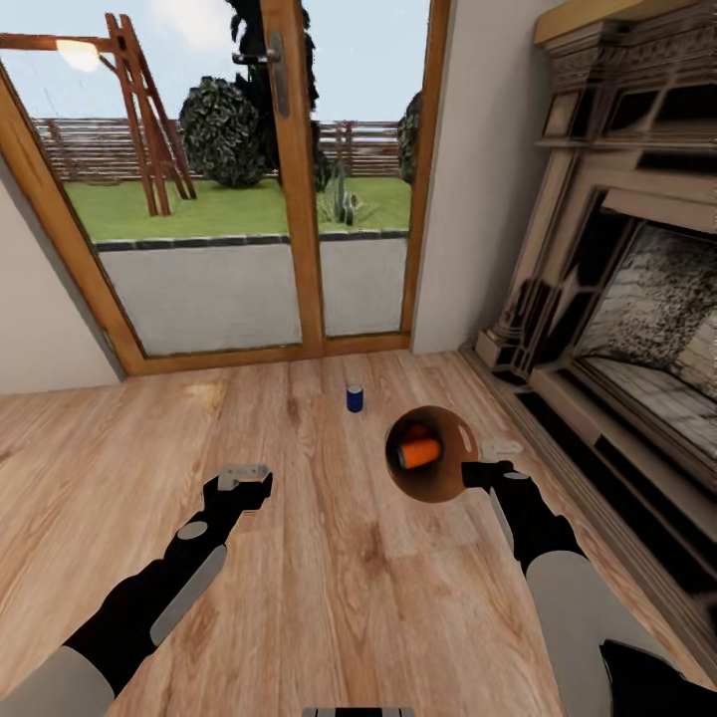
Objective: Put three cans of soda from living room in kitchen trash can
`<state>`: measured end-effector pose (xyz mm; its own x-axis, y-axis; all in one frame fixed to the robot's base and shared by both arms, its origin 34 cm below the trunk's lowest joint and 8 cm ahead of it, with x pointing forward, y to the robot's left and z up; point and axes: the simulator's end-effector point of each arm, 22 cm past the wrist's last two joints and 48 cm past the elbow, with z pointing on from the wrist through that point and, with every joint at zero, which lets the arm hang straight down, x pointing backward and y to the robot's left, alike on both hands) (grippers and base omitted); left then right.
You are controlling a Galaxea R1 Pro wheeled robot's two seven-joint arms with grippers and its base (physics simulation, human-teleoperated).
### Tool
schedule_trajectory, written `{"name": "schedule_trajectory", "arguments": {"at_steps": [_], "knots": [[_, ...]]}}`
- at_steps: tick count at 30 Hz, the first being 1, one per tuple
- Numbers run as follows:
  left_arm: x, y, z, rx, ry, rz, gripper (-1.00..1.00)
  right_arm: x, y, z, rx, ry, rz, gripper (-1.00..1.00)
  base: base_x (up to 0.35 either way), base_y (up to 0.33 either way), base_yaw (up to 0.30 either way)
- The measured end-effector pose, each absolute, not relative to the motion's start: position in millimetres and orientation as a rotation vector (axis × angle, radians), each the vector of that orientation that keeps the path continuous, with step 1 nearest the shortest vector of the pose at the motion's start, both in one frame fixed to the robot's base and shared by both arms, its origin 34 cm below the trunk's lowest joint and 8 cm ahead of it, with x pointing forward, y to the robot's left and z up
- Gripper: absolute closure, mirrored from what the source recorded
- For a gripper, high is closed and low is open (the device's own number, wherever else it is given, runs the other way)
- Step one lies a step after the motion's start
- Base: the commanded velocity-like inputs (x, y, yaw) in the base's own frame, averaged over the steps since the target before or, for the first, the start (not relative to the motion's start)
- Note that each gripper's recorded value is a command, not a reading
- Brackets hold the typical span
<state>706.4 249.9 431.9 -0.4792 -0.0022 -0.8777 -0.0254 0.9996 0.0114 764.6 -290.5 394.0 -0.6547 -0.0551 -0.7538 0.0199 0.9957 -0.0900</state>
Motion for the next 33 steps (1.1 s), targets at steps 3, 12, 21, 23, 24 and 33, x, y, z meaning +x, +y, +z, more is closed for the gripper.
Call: {"name": "schedule_trajectory", "arguments": {"at_steps": [3, 12, 21, 23, 24, 33], "knots": [[706, 250, 433, -0.02, 2.069, 0.028, -1.0, 765, -291, 395, -0.025, 2.28, -0.114, 1.0, 0.272, 0.178, -0.24], [707, 250, 436, -0.019, 2.064, 0.028, -1.0, 765, -290, 399, -0.026, 2.275, -0.114, 1.0, 0.272, 0.177, -0.24], [707, 249, 440, -0.017, 2.057, 0.024, -1.0, 766, -290, 404, -0.027, 2.268, -0.116, 1.0, 0.271, 0.176, -0.234], [708, 249, 442, -0.018, 2.052, 0.023, -1.0, 766, -290, 405, -0.027, 2.267, -0.117, 1.0, 0.262, 0.171, -0.228], [708, 249, 443, -0.018, 2.048, 0.022, -1.0, 766, -291, 405, -0.026, 2.266, -0.117, 1.0, 0.176, 0.113, -0.208], [709, 249, 446, -0.021, 2.04, 0.021, -1.0, 766, -293, 407, -0.023, 2.263, -0.119, 1.0, 0.038, 0.024, -0.048]]}}
